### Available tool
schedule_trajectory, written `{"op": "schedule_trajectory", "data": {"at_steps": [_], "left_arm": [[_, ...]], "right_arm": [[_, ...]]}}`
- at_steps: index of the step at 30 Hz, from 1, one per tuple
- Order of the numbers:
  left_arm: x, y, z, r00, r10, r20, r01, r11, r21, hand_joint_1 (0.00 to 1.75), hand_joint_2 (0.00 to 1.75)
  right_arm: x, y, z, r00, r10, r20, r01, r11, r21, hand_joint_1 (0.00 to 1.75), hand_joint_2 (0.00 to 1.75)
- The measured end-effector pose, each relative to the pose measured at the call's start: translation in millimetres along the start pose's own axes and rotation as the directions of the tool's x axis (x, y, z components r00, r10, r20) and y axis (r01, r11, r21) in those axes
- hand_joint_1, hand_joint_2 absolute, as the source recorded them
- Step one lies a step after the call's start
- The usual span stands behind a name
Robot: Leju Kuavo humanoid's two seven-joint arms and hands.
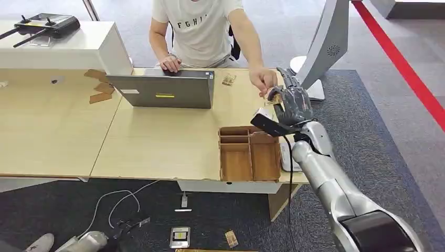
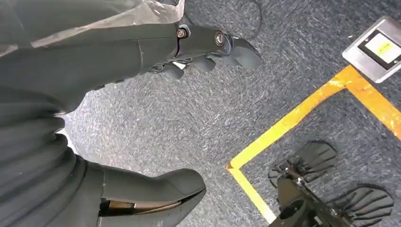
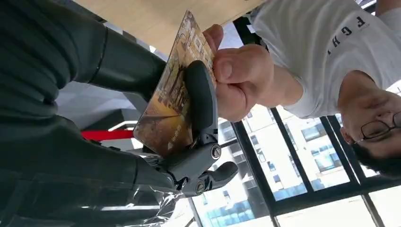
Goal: Pass the card to the sensor for recognition and then transmit it.
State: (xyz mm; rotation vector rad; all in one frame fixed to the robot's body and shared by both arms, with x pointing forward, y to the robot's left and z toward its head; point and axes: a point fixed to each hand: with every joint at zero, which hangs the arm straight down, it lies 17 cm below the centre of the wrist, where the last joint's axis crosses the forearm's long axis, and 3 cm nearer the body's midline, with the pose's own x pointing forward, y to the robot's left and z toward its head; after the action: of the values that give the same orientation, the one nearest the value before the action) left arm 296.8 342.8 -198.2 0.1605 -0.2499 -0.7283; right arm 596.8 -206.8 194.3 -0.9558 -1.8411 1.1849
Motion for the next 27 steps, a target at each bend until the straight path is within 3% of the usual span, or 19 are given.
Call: {"op": "schedule_trajectory", "data": {"at_steps": [4,5,22,27], "left_arm": [[3.1,-0.9,0.5,1.000,-0.006,0.003,0.006,1.000,-0.003,0.00,1.75],[4.7,-1.2,0.8,1.000,-0.009,0.005,0.009,1.000,-0.005,0.00,1.75],[15.7,-0.9,3.7,0.999,-0.038,0.019,0.038,0.999,-0.017,0.00,1.75],[14.8,0.1,3.8,0.999,-0.038,0.024,0.039,0.999,-0.019,0.00,1.75]], "right_arm": [[-4.5,-1.8,1.1,1.000,0.005,-0.009,-0.005,1.000,-0.002,1.75,1.75],[-6.2,-1.9,1.8,1.000,0.008,-0.011,-0.008,1.000,-0.001,0.00,0.00],[-2.1,21.0,10.2,0.999,-0.028,0.016,0.027,0.993,0.114,0.00,0.00],[-0.3,11.5,3.1,0.998,-0.046,0.031,0.042,0.991,0.128,0.00,0.00]]}}
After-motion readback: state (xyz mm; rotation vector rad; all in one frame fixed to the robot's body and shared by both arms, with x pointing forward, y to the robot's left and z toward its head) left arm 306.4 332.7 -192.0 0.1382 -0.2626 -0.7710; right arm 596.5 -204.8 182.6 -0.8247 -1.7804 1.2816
